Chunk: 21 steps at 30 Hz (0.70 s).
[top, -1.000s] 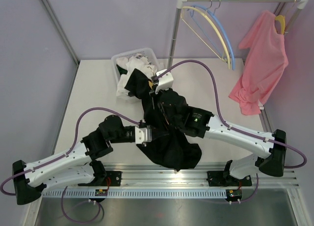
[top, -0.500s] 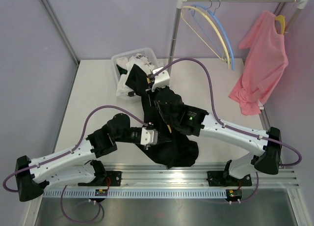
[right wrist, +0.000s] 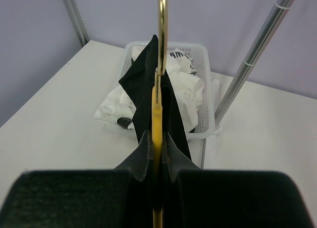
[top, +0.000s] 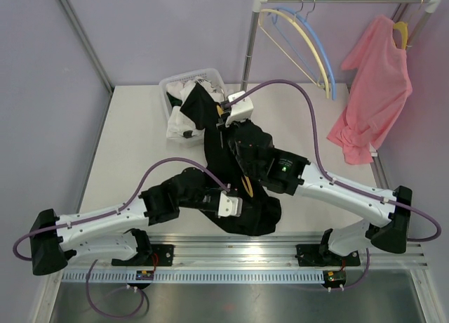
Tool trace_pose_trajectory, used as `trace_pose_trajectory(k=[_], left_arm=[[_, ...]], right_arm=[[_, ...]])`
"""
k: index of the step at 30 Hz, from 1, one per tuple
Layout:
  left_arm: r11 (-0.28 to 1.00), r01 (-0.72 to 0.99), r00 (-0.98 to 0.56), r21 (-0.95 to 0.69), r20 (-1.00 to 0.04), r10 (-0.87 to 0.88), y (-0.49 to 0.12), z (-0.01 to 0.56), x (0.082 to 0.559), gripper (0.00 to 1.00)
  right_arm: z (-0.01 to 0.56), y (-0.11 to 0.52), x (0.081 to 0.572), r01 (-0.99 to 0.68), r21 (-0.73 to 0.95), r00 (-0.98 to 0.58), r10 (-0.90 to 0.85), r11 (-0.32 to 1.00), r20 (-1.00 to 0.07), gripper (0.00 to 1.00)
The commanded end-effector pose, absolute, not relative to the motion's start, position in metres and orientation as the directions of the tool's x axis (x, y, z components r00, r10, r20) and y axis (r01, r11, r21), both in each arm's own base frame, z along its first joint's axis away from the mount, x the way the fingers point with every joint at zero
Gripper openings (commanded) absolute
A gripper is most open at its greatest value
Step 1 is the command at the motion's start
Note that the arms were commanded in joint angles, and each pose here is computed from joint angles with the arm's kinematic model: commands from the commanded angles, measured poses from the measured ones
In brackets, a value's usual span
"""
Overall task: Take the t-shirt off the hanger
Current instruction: Remove the tshirt from the hanger
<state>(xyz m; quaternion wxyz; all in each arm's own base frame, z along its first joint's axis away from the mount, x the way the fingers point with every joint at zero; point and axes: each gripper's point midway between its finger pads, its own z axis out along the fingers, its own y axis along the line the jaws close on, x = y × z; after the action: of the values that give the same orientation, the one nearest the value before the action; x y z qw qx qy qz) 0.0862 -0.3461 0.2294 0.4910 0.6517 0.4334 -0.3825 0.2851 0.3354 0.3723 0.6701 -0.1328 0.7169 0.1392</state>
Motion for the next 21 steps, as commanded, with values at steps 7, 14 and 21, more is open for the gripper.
trace_pose_trajectory(k=[7,14,21], left_arm=[[-0.105,0.938,0.347,0.332,-0.902,0.255,-0.353,0.196,0.099,0.0],[0.099,0.904,0.38,0.416,-0.887,0.261,-0.337,0.219,0.132,0.0],[0.323,0.845,0.387,0.427,-0.904,0.181,-0.312,0.267,0.159,0.0]], right_arm=[[0.442,0.297,0.281,-0.333,0.165,0.031,0.186,0.929,-0.982,0.0],[0.432,0.268,0.264,-0.335,0.164,0.006,0.176,0.928,-0.984,0.0],[0.417,0.255,0.242,-0.419,0.173,-0.044,0.17,0.892,-0.984,0.0]])
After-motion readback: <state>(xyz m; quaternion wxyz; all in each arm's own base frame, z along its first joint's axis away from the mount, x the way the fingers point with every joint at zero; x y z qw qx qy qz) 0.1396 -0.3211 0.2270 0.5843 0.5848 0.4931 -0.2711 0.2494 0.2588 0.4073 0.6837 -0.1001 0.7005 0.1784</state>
